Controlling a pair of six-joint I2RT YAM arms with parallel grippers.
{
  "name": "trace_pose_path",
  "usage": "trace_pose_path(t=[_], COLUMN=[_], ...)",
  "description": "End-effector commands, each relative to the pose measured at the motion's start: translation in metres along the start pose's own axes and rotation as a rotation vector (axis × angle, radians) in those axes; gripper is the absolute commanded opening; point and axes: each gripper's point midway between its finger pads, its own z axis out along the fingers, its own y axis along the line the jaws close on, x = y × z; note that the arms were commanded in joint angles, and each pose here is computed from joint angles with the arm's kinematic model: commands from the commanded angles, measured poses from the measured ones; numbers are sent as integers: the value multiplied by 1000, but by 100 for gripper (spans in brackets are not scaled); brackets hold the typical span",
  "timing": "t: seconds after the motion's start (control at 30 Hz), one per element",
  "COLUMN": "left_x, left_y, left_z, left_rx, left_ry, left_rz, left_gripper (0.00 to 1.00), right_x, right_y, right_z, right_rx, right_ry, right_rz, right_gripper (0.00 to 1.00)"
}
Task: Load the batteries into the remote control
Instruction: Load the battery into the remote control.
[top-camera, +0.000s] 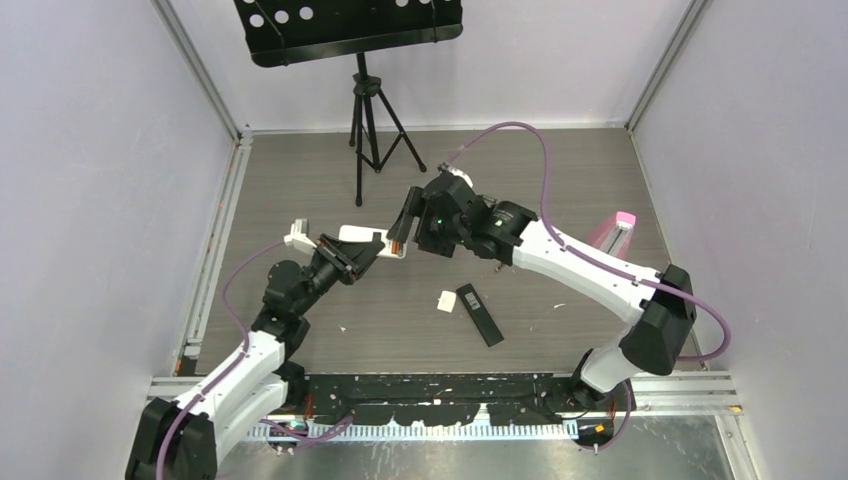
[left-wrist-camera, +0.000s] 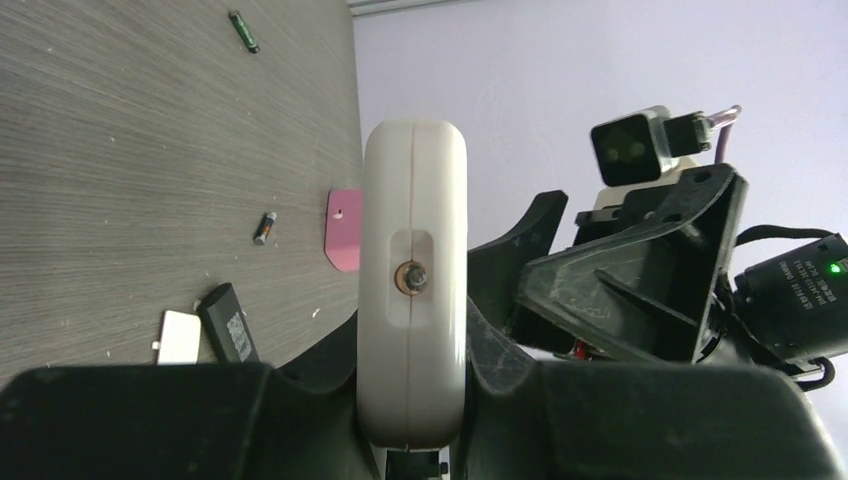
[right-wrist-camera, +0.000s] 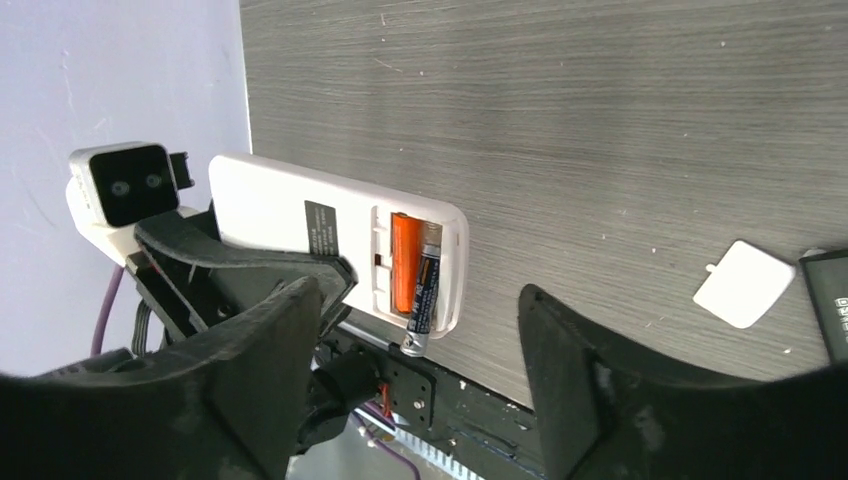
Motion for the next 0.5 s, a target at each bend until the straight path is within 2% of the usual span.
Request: trace_pose_path(t=[0.0, 0.2, 0.33, 0.47], left_x=[8, 32, 48, 60], left_y=[-22, -25, -34, -42], left_z=[3, 9, 9, 6], left_rx=[61, 71, 50, 45], left_ry=[75, 263, 417, 543], left_rz=[13, -46, -86, -119], left_gripper=[0, 0, 0, 0], right_x=[-30, -37, -11, 7], right_y=[8, -6, 4, 4], right_z=[-35, -54, -68, -72], right_rx=[-83, -186, -319, -373], right_ry=[-72, -18, 131, 220], right_rz=[-32, -102, -244, -289], right_gripper=[81, 89, 96, 97])
